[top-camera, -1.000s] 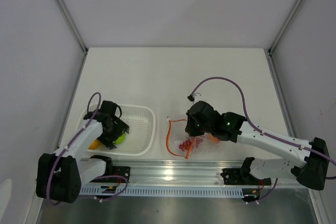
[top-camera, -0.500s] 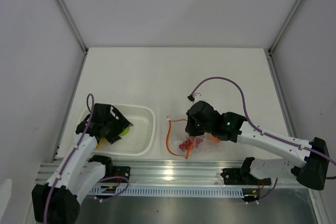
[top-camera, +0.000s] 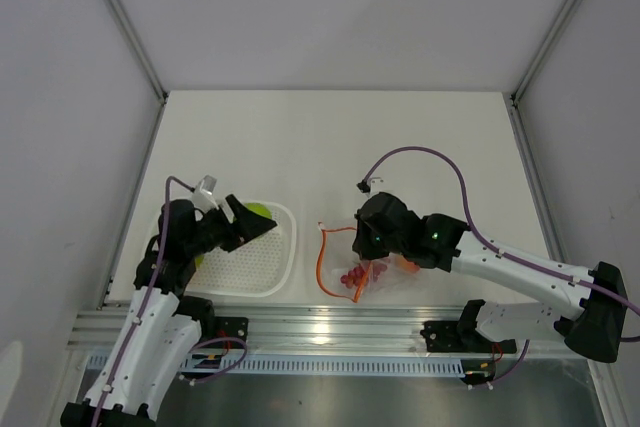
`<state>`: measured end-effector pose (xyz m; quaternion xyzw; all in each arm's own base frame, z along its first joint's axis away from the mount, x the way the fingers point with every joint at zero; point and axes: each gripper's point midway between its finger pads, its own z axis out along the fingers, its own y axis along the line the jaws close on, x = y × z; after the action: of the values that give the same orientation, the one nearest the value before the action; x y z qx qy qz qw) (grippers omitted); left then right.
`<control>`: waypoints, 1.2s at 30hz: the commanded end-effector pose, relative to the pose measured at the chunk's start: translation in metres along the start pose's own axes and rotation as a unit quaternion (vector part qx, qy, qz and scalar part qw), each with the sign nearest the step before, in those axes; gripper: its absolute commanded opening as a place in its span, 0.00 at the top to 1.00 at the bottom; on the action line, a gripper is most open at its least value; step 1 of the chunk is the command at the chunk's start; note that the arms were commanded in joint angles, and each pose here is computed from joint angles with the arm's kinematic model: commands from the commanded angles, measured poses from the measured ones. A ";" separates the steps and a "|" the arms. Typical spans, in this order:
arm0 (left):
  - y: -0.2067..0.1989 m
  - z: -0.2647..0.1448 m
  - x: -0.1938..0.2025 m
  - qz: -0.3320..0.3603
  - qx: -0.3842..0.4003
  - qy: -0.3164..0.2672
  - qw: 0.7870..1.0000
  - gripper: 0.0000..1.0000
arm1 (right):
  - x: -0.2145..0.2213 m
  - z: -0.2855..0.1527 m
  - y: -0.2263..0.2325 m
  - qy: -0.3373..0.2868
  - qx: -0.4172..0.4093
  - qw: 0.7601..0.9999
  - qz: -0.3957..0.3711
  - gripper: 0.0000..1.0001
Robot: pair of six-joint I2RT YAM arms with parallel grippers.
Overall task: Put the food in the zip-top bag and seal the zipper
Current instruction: Place the fake fruit in the zipper food storage bag.
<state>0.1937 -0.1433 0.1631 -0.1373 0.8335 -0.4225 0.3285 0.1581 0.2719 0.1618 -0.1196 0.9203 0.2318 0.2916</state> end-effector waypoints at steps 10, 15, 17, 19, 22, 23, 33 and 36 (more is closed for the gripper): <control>-0.083 -0.022 0.045 0.121 0.248 0.090 0.957 0.89 | -0.011 -0.003 0.020 -0.016 -0.038 0.999 0.010 1.00; -0.106 -0.027 0.061 0.146 0.285 0.116 0.940 0.88 | -0.012 -0.003 0.021 -0.017 -0.040 0.999 0.012 1.00; -0.115 -0.028 0.066 0.156 0.301 0.123 0.933 0.88 | -0.012 -0.005 0.022 -0.018 -0.043 0.999 0.013 1.00; -0.122 -0.027 0.071 0.160 0.314 0.137 0.926 0.88 | -0.013 -0.006 0.022 -0.019 -0.043 0.999 0.015 1.00; -0.128 -0.024 0.079 0.161 0.323 0.153 0.920 0.87 | -0.015 -0.007 0.021 -0.022 -0.042 0.999 0.019 1.00; -0.129 -0.022 0.081 0.160 0.322 0.157 0.920 0.88 | -0.015 -0.008 0.022 -0.023 -0.044 0.999 0.018 1.00; -0.118 0.002 0.096 0.161 0.272 0.177 0.932 0.85 | -0.017 -0.013 0.022 -0.026 -0.049 0.998 0.023 1.00; -0.115 0.008 0.102 0.165 0.255 0.196 0.932 0.82 | -0.017 -0.015 0.021 -0.027 -0.048 0.998 0.024 1.00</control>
<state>0.1102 -0.2619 0.1924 0.1550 0.7635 -0.5863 0.2220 0.1542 0.2794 0.1682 -0.1184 0.9155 0.2561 0.2869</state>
